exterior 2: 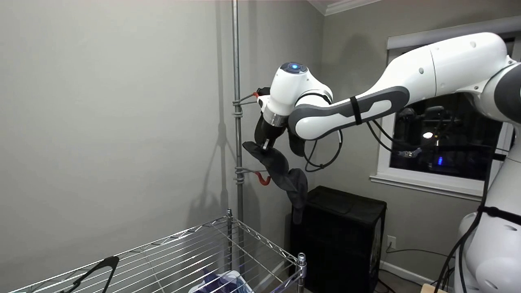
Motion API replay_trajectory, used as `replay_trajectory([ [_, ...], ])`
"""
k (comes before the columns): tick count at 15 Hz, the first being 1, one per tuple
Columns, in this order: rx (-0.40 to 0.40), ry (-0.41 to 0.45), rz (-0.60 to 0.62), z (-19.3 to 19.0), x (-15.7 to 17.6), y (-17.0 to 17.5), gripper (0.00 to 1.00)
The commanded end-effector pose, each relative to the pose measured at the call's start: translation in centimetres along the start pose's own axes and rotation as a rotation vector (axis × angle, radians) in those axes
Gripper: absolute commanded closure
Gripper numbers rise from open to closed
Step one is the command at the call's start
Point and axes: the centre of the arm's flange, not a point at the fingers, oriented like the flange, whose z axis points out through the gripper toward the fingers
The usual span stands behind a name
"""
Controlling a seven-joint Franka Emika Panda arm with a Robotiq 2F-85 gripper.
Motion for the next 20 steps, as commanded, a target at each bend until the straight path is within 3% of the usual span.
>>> replay_trajectory([
  [1, 0.014, -0.015, -0.030, 1.1, -1.5, -0.8, 1.00],
  [6, 0.061, -0.094, -0.061, 5.1, -3.0, -3.1, 1.00],
  [16, 0.142, -0.152, -0.057, 7.1, -4.9, -5.4, 1.00],
  [17, 0.164, -0.156, -0.051, 7.2, -5.2, -5.6, 0.74],
  [18, 0.179, -0.161, -0.043, 7.3, -5.4, -5.9, 0.73],
  [20, 0.206, -0.173, -0.030, 7.5, -5.8, -6.4, 0.61],
])
